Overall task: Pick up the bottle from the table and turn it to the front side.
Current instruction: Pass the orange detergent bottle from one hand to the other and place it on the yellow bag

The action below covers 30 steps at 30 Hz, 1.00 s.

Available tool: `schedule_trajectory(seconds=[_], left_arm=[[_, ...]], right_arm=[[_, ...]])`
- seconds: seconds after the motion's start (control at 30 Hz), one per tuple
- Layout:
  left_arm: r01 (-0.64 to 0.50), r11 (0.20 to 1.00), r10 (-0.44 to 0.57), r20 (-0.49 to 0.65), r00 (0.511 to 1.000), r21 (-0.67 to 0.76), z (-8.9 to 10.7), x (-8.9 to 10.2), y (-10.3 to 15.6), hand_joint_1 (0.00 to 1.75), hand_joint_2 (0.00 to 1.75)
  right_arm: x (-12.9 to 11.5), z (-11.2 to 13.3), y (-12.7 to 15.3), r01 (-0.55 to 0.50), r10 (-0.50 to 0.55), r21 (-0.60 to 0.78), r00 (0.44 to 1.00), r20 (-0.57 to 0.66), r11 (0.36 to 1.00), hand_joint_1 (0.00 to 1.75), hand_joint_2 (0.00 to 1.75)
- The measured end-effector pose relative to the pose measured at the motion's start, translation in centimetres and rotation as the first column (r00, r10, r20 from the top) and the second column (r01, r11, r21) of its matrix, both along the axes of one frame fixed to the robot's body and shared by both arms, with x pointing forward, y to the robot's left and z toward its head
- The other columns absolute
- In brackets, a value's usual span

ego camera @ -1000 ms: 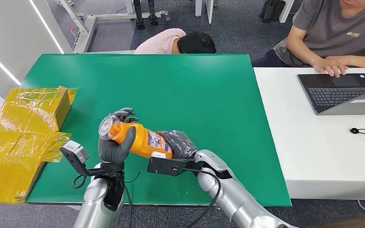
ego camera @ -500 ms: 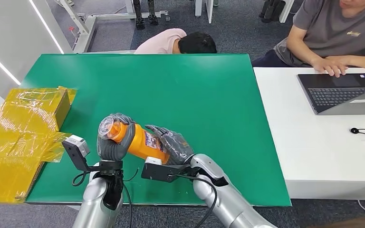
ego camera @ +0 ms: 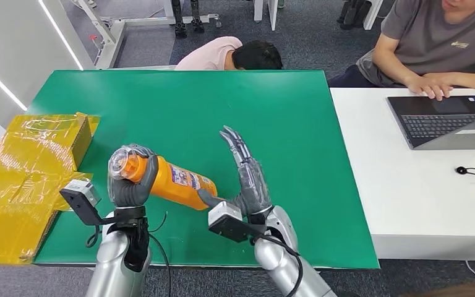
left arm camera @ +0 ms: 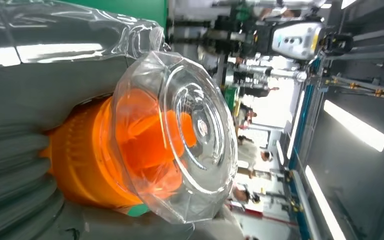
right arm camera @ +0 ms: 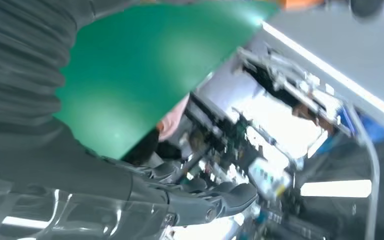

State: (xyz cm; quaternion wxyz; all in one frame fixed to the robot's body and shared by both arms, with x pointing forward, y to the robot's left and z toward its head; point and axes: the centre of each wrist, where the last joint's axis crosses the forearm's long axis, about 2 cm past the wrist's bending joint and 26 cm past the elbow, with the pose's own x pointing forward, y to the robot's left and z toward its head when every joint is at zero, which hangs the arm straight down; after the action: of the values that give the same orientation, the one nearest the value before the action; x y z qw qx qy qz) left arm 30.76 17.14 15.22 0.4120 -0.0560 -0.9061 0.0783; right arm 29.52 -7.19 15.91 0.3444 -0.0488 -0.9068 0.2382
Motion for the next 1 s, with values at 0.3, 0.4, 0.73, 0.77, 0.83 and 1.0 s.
schedule_trajectory(seconds=[0.3, 0.4, 0.73, 0.77, 0.83, 1.0], left_arm=[[-0.428, 0.801, 0.380, 0.198, 0.904, 0.419, 2.2, 0.6, 4.2, 1.75, 1.75], [-0.550, 0.656, 0.476, 0.282, 0.833, 0.517, 2.3, 0.8, 5.8, 1.75, 1.75], [-0.594, 0.548, 0.493, 0.345, 0.798, 0.589, 2.1, 1.7, 8.3, 1.75, 1.75], [-0.593, 0.546, 0.493, 0.346, 0.798, 0.591, 2.1, 1.8, 8.4, 1.75, 1.75], [-0.592, 0.543, 0.492, 0.346, 0.799, 0.596, 2.0, 1.8, 8.5, 1.75, 1.75], [-0.608, 0.445, 0.506, 0.376, 0.776, 0.657, 1.9, 2.0, 9.0, 1.75, 1.75]], right_arm=[[-2.7, 0.4, -0.9, 0.089, -0.116, 0.180, 0.983, 0.142, 0.980, 0.00, 1.75], [-3.4, 0.5, -1.2, 0.119, -0.151, 0.206, 0.978, 0.147, 0.971, 0.00, 1.75], [-4.2, 0.8, -1.8, 0.131, -0.169, 0.226, 0.974, 0.154, 0.965, 0.00, 1.75], [-4.2, 0.8, -1.8, 0.131, -0.169, 0.227, 0.974, 0.154, 0.965, 0.00, 1.75], [-4.2, 0.8, -1.8, 0.132, -0.169, 0.226, 0.974, 0.154, 0.965, 0.00, 1.75], [-4.3, 0.8, -1.9, 0.137, -0.173, 0.225, 0.973, 0.150, 0.965, 0.00, 1.75]])
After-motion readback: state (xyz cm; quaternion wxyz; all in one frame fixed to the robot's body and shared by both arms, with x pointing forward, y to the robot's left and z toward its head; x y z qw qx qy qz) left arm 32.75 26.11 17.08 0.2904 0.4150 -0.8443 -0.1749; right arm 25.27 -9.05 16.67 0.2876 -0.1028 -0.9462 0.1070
